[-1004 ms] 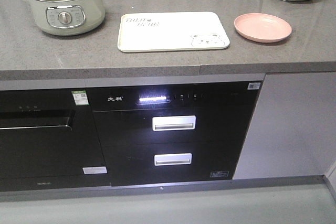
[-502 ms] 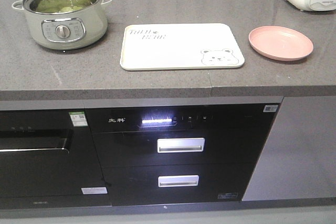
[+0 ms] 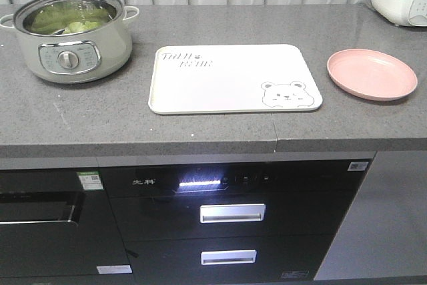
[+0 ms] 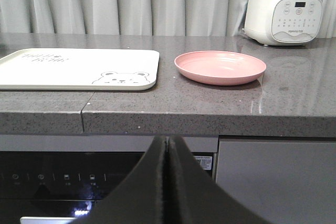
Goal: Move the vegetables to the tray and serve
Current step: 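Position the base in front of the tray, pot and pink plate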
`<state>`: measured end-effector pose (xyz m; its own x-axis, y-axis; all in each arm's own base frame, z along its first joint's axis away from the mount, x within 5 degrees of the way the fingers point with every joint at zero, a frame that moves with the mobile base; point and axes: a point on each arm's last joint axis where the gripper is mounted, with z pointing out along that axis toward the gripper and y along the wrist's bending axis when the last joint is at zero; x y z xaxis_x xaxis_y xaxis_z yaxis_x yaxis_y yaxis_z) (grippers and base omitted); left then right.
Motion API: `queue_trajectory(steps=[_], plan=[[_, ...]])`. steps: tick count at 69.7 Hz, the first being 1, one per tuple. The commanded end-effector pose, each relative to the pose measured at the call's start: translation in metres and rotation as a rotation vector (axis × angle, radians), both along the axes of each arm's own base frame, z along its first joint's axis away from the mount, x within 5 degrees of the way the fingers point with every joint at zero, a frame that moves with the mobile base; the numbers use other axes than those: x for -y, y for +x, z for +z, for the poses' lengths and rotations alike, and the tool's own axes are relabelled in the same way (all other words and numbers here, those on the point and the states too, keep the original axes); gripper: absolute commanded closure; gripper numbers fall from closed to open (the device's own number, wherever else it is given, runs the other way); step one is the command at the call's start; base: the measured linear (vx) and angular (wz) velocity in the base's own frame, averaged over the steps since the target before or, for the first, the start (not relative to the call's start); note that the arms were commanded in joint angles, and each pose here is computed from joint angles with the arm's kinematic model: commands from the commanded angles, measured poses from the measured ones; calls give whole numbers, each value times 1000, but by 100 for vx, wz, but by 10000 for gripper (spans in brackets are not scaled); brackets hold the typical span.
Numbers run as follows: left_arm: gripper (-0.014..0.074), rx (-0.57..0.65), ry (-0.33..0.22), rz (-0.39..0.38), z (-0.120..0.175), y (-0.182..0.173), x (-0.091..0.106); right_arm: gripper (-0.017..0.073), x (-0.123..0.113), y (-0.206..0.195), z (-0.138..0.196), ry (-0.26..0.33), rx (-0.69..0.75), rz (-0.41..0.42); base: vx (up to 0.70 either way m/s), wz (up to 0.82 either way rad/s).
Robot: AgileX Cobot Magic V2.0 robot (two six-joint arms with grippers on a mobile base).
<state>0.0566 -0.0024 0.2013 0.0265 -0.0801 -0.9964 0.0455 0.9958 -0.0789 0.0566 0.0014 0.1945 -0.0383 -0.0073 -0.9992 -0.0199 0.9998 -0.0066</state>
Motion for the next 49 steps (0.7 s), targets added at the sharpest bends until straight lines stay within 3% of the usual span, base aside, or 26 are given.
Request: queue_trajectory(steps=[1,49], plan=[[599,64,-13,1,-1,0,0,565,1,0,2,-2,63,-8,13,-1],[599,64,-13,1,-1,0,0,565,1,0,2,-2,63,-8,10,-2]])
